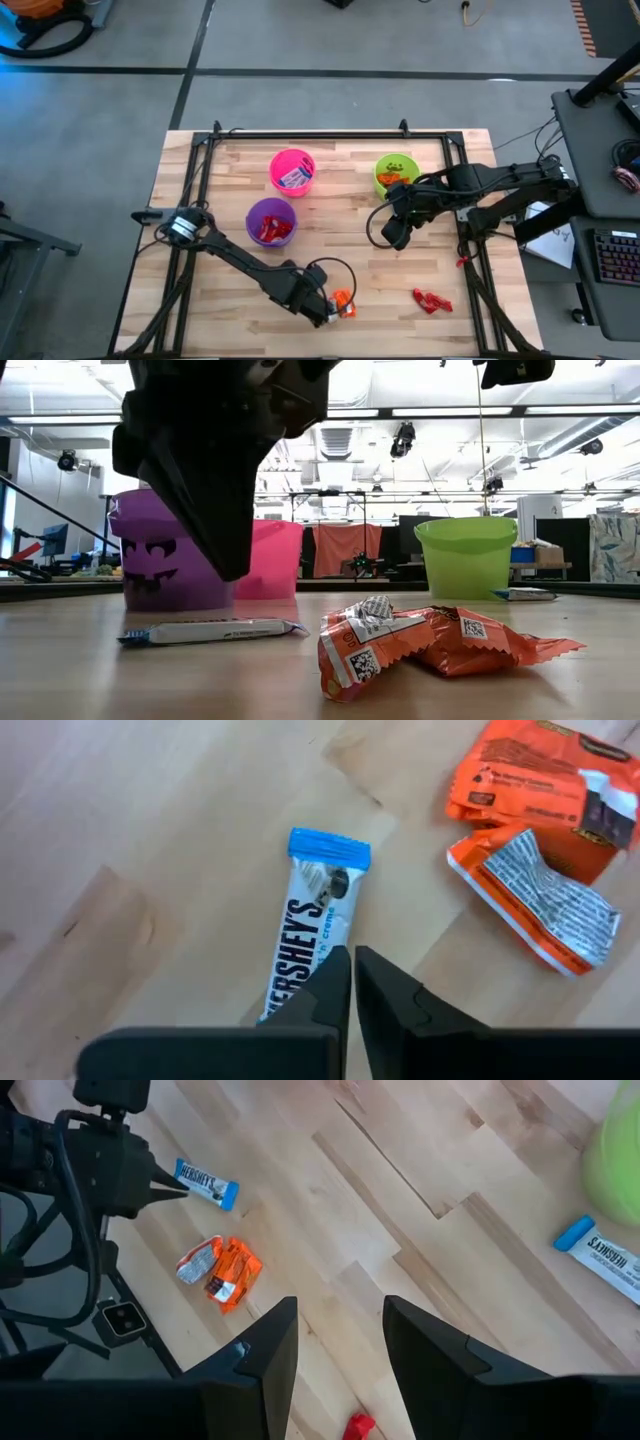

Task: Sort candy
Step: Put the white chocolate into the pink bucket

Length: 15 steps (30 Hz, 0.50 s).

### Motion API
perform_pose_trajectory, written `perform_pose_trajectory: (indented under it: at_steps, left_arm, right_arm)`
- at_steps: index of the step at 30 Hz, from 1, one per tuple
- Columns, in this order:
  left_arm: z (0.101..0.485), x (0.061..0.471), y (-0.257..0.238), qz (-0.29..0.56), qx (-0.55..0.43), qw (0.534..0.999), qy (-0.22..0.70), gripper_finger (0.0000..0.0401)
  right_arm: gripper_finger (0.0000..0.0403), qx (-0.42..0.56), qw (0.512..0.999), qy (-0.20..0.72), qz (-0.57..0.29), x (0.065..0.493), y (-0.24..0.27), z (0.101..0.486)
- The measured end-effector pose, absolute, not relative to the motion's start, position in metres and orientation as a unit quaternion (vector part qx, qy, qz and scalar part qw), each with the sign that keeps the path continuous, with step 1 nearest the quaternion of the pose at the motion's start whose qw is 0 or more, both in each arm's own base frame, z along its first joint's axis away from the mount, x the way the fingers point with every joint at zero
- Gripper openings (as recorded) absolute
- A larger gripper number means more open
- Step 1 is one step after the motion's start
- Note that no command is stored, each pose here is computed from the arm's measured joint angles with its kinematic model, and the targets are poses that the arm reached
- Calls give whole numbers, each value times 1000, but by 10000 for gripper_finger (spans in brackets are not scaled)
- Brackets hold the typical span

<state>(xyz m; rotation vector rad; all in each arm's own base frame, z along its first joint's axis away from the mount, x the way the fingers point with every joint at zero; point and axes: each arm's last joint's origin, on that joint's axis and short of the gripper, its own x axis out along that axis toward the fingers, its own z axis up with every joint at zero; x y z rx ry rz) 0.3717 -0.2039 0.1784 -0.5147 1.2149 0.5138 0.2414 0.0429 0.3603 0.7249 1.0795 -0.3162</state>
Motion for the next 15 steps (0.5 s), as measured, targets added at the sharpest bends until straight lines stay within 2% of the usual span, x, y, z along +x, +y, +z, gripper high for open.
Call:
perform_pose_trajectory:
  at_steps: [5, 8, 11, 15]
  left_arm:
    - [180, 373, -206, 201, -199, 778, 561, 7]
    - [180, 374, -204, 194, -208, 772, 569, 22]
    - [180, 376, -202, 188, -208, 774, 567, 53]
    - [181, 378, -202, 195, -157, 804, 539, 115]
  right_arm:
    - [141, 336, 785, 500, -147, 241, 43, 360]
    - [141, 336, 785, 500, -147, 241, 43, 360]
    - [141, 336, 785, 500, -147, 241, 43, 360]
    - [141, 336, 785, 500, -147, 241, 43, 360]
